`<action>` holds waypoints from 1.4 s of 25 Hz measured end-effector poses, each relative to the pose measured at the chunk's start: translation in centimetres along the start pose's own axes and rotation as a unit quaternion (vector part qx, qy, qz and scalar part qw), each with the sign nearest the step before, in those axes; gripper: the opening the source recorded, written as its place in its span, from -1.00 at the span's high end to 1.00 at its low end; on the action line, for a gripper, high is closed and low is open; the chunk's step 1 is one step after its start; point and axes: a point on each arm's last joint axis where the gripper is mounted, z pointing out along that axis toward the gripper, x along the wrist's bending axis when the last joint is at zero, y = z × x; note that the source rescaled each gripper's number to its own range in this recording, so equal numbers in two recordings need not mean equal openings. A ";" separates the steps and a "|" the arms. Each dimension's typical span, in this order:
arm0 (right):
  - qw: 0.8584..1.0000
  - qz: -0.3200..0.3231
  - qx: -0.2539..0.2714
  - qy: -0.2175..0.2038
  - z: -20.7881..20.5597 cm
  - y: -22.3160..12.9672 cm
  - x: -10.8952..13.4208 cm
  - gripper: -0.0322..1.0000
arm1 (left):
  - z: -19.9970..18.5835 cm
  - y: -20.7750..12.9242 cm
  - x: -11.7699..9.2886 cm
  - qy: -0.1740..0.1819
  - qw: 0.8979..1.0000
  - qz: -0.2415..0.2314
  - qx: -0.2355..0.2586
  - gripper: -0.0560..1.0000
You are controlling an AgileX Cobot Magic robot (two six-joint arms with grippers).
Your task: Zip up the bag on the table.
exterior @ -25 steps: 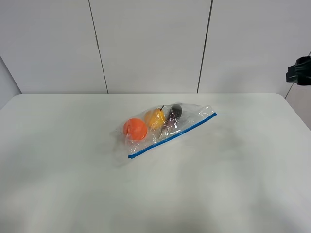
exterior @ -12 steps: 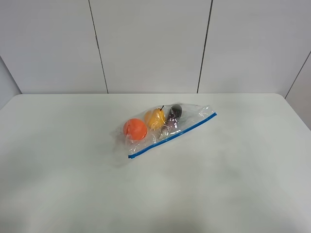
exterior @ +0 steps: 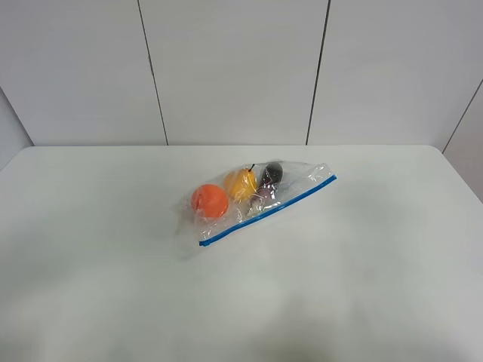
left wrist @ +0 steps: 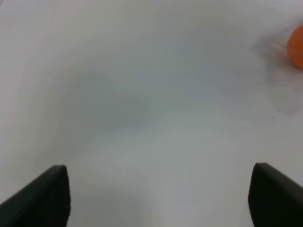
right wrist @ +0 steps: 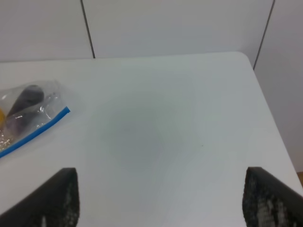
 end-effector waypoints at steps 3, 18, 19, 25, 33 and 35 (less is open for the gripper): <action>1.000 0.007 -0.009 0.000 -0.9 -1.7 0.1 -0.68 | 0.0 0.0 0.0 0.000 1.000 0.000 0.000 -0.97; 1.000 0.009 0.001 -0.006 -3.3 -5.7 0.2 -0.68 | 0.0 0.0 0.0 0.000 1.000 0.000 0.000 -0.97; 1.000 0.007 -0.003 -0.009 -3.5 -5.8 0.2 -0.68 | 0.0 0.0 0.0 0.000 1.000 0.000 0.000 -0.97; 1.000 0.018 0.003 -0.020 -2.9 -8.1 0.0 -0.68 | 0.0 0.0 0.0 0.000 1.000 0.000 0.000 -0.97; 0.999 0.017 0.000 -0.030 -2.7 -8.6 -0.2 -0.68 | 0.0 0.0 0.0 0.000 1.000 0.000 0.000 -0.97; 0.999 0.017 0.000 -0.030 -2.7 -8.6 -0.2 -0.68 | 0.0 0.0 0.0 0.000 1.000 0.000 0.000 -0.97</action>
